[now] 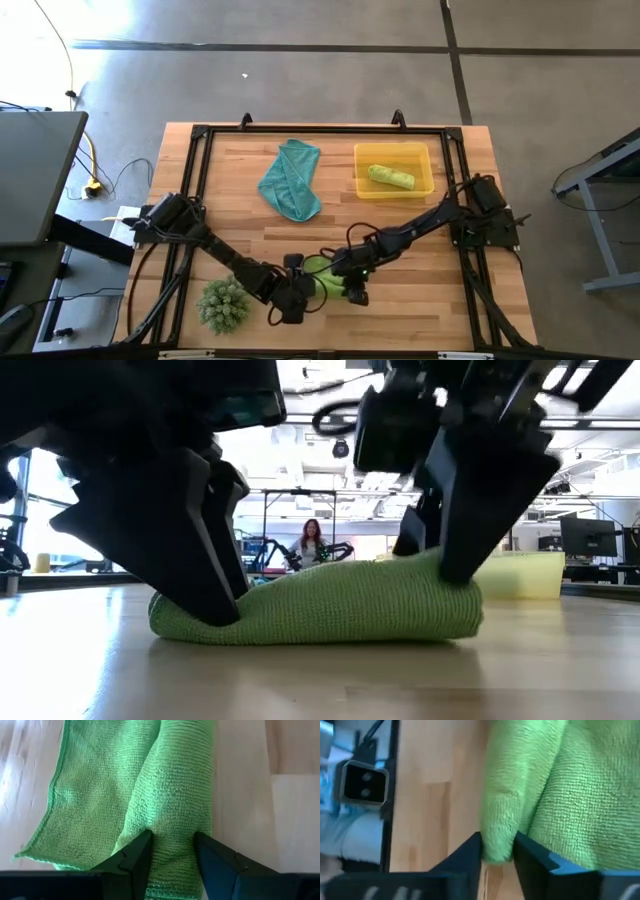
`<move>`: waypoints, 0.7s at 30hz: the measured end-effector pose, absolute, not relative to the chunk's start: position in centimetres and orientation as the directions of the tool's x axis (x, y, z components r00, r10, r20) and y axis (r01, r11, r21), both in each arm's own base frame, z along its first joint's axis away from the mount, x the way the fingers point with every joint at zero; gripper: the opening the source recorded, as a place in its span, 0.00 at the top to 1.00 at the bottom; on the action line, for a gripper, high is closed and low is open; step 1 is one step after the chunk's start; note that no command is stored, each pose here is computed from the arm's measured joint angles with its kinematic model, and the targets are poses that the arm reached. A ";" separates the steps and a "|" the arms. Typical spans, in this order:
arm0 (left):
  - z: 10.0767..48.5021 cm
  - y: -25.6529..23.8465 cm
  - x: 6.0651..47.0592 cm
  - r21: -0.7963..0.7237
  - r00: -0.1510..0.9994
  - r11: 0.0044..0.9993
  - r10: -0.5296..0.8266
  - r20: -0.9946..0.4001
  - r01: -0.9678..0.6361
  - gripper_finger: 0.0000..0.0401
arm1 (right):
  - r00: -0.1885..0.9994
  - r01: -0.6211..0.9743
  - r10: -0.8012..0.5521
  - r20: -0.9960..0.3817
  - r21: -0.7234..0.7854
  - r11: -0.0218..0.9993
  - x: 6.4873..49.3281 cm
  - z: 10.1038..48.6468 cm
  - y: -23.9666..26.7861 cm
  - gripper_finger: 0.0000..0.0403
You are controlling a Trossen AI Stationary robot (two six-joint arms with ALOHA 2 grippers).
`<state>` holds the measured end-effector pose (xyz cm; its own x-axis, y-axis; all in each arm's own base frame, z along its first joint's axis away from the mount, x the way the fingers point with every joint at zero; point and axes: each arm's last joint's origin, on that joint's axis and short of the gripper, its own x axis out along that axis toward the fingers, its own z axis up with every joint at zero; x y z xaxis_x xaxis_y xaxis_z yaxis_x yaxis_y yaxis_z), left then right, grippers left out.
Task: Roll microfiber towels into tight, uniform cylinder then place into a basket
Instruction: Roll the green towel
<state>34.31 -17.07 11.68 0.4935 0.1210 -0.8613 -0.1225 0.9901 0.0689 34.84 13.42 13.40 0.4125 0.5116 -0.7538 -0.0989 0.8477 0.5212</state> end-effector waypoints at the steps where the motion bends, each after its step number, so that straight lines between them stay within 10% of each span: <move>1: 11.6 -16.9 34.4 0.054 0.488 0.989 0.114 -0.865 -0.135 0.65 | 0.407 -0.128 0.513 -0.756 0.509 0.851 34.8 13.9 13.4 0.70; 14: 11.5 -16.8 34.4 -0.005 0.473 0.978 0.095 -0.876 -0.206 0.65 | 0.683 -0.423 0.151 -0.714 -0.218 0.879 30.8 17.5 20.9 0.67; 21: 11.5 -16.6 34.5 -0.019 0.473 0.975 0.091 -0.876 -0.223 0.65 | 0.748 -0.389 0.086 -0.658 -0.331 0.860 30.5 15.2 23.5 0.70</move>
